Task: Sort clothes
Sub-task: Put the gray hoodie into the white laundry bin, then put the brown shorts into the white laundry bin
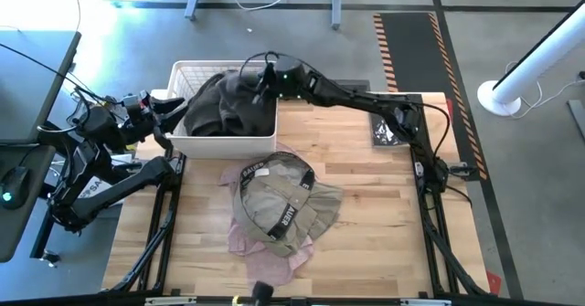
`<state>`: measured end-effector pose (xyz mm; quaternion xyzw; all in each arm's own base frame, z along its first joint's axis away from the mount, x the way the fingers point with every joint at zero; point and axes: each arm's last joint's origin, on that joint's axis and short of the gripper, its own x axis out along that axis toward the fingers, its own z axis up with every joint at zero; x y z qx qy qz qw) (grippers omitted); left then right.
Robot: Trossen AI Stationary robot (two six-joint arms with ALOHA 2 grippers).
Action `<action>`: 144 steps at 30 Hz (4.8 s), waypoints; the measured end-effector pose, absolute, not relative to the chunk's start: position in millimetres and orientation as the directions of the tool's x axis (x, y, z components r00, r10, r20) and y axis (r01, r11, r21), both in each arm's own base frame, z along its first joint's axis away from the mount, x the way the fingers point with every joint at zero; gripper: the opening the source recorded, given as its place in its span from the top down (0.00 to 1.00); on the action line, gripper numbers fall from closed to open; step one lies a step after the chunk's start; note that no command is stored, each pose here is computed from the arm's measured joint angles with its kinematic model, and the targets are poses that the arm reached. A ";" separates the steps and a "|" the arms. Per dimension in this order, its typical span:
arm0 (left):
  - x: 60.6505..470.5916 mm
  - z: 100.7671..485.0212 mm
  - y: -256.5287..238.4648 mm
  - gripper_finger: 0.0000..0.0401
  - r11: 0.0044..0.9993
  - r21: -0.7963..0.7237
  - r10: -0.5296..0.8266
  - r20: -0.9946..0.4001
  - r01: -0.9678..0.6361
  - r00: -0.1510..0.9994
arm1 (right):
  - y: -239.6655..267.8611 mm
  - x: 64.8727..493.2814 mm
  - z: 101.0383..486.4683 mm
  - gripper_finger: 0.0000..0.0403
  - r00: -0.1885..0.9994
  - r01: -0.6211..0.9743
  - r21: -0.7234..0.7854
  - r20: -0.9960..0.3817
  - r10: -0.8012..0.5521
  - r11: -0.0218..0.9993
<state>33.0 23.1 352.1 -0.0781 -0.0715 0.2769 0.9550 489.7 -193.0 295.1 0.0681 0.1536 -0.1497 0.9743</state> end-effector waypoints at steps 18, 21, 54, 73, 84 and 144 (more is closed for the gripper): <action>107.2 336.6 72.7 0.63 0.901 -0.070 0.414 -0.157 -0.429 0.896 | -121.1 493.7 342.3 0.52 0.879 0.147 -0.013 -0.456 -0.136 0.989; 125.3 332.9 82.4 0.67 0.901 -0.046 0.417 -0.175 -0.431 0.892 | -109.6 489.4 361.7 0.51 0.885 0.125 -0.018 -0.450 -0.120 0.992; 147.1 235.0 162.5 0.77 0.566 0.242 0.622 -0.753 -0.788 0.215 | 38.1 413.0 402.6 0.50 0.662 0.139 -0.214 -0.706 -0.252 0.967; 108.1 349.8 80.0 0.77 0.790 -0.050 0.599 -0.154 -0.611 0.786 | 136.3 352.3 374.2 0.50 0.459 0.360 -0.573 -0.578 -0.675 0.736; 166.9 263.5 132.2 0.96 0.570 0.102 0.790 -0.341 -0.816 0.509 | 139.4 352.0 302.5 0.50 0.322 0.444 -0.584 -0.604 -0.729 0.679; 163.0 344.8 8.8 1.00 0.833 0.302 0.542 -0.283 -0.463 0.791 | 65.6 335.0 160.5 0.50 0.819 0.140 0.225 -0.573 0.015 0.964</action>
